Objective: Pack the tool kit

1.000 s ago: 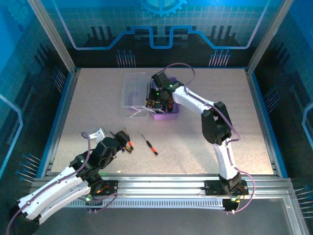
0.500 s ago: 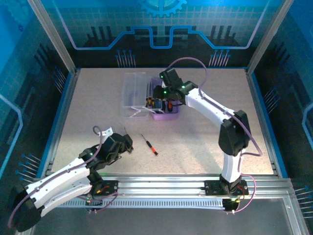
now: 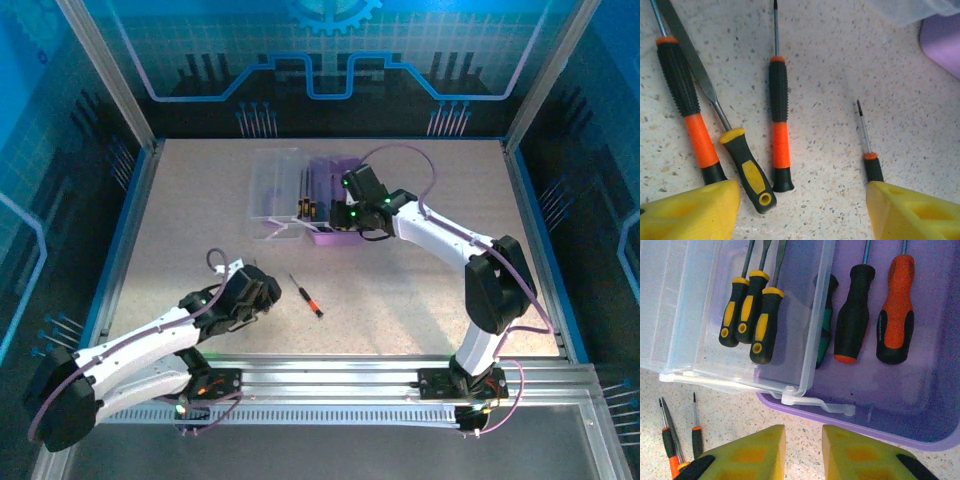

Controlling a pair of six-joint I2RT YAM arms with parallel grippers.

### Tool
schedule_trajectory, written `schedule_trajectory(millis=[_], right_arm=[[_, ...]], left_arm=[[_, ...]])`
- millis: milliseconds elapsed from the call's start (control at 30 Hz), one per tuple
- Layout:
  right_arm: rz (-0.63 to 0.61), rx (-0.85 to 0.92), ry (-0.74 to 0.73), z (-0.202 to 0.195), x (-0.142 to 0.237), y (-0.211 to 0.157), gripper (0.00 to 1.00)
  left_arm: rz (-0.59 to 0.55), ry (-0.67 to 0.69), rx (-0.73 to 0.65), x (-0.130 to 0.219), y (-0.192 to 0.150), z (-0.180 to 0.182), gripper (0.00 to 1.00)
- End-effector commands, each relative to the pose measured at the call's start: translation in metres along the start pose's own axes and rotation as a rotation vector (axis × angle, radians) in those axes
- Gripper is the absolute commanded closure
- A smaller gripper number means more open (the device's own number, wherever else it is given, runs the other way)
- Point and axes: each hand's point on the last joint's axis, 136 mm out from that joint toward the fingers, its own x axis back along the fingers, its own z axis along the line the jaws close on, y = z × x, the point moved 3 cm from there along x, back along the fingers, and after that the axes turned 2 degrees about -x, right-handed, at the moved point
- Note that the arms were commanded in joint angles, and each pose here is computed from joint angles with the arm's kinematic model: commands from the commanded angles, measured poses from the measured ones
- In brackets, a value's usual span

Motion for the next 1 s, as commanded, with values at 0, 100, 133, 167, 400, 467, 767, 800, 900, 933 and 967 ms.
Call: schedule_trajectory(millis=[0, 100, 133, 167, 400, 467, 767, 800, 900, 933, 967], right_arm=[[-0.034, 0.014, 0.032, 0.003, 0.015, 0.005, 0.74], [-0.038, 0.016, 0.042, 0.001, 0.018, 0.000, 0.73], [-0.041, 0.016, 0.046, 0.001, 0.019, -0.001, 0.73], [-0.040, 0.016, 0.046, 0.000, 0.021, -0.003, 0.73], [-0.027, 0.019, 0.054, -0.007, 0.025, -0.016, 0.73], [-0.025, 0.023, 0.053, -0.009, 0.025, -0.019, 0.74], [-0.007, 0.015, 0.038, -0.021, 0.023, -0.029, 0.73], [-0.004, 0.013, 0.035, -0.023, 0.022, -0.030, 0.73], [0.000, 0.011, 0.035, -0.025, 0.019, -0.032, 0.74], [0.000, 0.008, 0.036, -0.026, 0.019, -0.032, 0.74], [0.004, 0.006, 0.036, -0.026, 0.018, -0.032, 0.74]], left_arm=[[-0.035, 0.085, -0.008, 0.012, 0.017, 0.014, 0.32], [-0.006, 0.111, 0.031, 0.011, 0.022, 0.025, 0.37], [0.003, 0.121, 0.042, 0.010, 0.023, 0.027, 0.39], [0.010, 0.132, 0.045, 0.009, 0.024, 0.029, 0.43], [0.055, 0.215, 0.032, -0.007, 0.022, 0.039, 0.57], [0.062, 0.240, 0.028, -0.012, 0.020, 0.041, 0.57], [0.086, 0.156, 0.022, -0.010, 0.027, 0.015, 0.62], [0.094, 0.132, 0.027, -0.009, 0.027, 0.009, 0.63], [0.103, 0.081, 0.036, -0.005, 0.025, -0.008, 0.63], [0.107, 0.085, 0.035, -0.004, 0.023, -0.010, 0.63], [0.111, 0.100, 0.034, -0.004, 0.020, -0.010, 0.63]])
